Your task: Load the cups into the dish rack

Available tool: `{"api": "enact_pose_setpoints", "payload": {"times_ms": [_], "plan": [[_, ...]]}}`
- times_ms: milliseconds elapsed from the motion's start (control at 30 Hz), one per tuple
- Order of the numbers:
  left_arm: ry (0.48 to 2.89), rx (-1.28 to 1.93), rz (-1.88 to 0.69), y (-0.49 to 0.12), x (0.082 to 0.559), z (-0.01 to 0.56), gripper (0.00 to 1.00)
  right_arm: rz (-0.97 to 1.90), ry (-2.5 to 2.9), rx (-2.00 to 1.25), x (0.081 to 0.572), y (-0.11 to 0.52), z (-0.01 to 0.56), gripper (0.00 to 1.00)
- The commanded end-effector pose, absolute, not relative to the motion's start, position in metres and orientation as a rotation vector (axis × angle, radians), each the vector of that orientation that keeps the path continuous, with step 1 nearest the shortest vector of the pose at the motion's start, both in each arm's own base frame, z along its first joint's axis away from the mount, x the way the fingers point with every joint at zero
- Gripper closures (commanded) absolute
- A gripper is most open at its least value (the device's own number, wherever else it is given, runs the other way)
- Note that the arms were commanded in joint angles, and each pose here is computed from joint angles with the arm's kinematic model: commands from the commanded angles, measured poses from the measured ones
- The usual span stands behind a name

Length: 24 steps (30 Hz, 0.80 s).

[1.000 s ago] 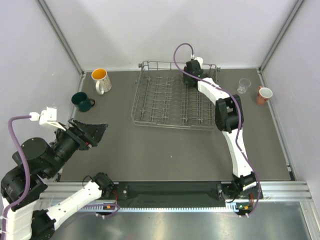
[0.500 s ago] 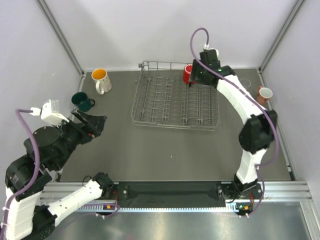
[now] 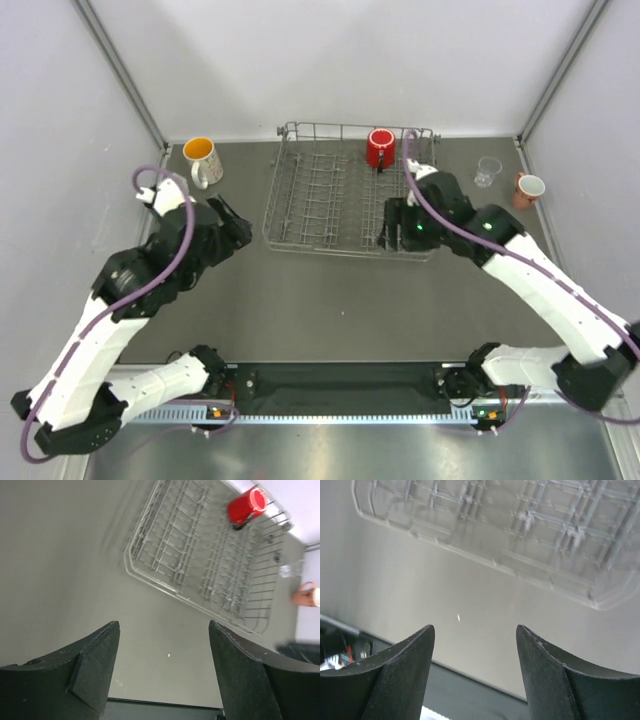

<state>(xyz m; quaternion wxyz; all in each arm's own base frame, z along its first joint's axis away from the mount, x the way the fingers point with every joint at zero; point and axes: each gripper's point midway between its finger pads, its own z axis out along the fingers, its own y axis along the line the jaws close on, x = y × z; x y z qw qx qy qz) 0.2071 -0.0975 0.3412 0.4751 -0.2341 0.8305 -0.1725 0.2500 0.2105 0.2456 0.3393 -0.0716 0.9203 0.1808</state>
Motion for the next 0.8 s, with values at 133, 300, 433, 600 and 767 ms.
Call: {"api": "enact_pose_setpoints", "payload": {"times_ms": [133,300,433,600,767], "plan": [[2.058,-0.701,-0.324,-0.107,0.232,0.305,0.22,0.523,2.353,-0.215,0.187,0.166,0.267,0.33],[2.105,-0.861,-0.158,-0.082,0.271,0.278,0.29,0.559,2.284,-0.227,0.169,0.152,0.286,0.32],[2.096,-1.007,-0.087,-0.041,0.322,0.255,0.33,0.556,2.224,-0.228,0.166,0.144,0.298,0.3],[2.04,-1.01,0.061,-0.005,0.375,0.243,0.34,0.562,2.183,-0.207,0.164,0.138,0.297,0.3],[2.047,-1.109,0.144,0.035,0.42,0.206,0.36,0.596,2.213,-0.218,0.159,0.143,0.279,0.3]]}}
